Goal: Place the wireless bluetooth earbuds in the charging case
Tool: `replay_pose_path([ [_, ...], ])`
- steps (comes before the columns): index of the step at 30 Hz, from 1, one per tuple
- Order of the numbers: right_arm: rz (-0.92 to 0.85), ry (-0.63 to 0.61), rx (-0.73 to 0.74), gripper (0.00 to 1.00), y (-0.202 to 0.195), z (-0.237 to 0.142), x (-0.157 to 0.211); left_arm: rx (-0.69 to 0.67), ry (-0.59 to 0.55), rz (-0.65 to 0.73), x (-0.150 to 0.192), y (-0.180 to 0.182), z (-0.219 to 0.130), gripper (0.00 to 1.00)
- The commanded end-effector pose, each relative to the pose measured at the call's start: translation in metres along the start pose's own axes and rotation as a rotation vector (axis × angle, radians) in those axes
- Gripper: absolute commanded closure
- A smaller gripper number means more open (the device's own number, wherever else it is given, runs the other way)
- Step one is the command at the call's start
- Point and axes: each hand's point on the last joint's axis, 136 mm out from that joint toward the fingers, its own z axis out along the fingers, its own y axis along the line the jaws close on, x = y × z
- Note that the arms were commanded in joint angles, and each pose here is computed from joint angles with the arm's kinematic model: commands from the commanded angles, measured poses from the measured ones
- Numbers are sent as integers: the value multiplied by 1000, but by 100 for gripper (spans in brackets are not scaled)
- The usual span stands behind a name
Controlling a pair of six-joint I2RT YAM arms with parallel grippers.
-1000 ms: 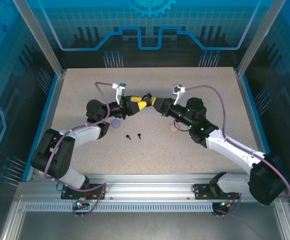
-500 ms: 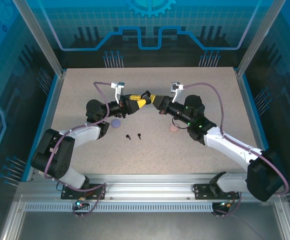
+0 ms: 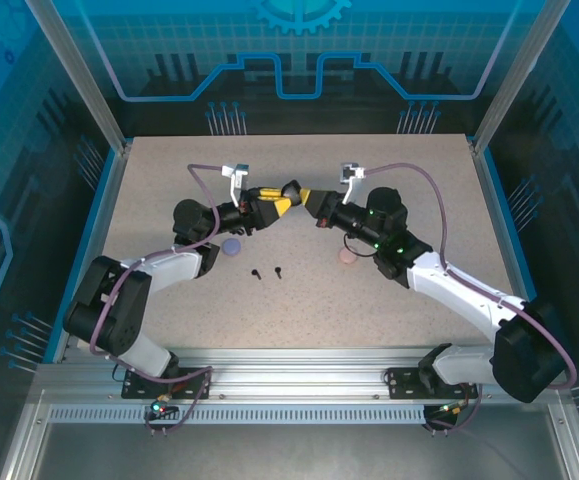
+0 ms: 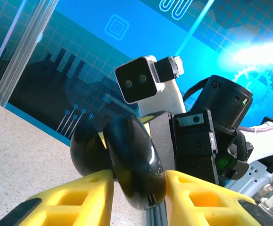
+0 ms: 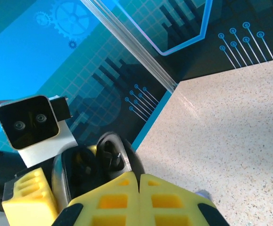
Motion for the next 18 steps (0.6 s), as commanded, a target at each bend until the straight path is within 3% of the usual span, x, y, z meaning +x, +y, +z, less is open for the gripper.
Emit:
replay_pose_path([
  [1,-48,-27,31,100,7,1,-19,6,-21,45,-3,2,4,59],
  [12,-107,-19,148,100,-16,-2,-54,-57,-73,70,-41,22,-9,51],
  [18,-149,7,175,100,-27,-5,-68,-121,-11,80,-54,39,-9,50],
])
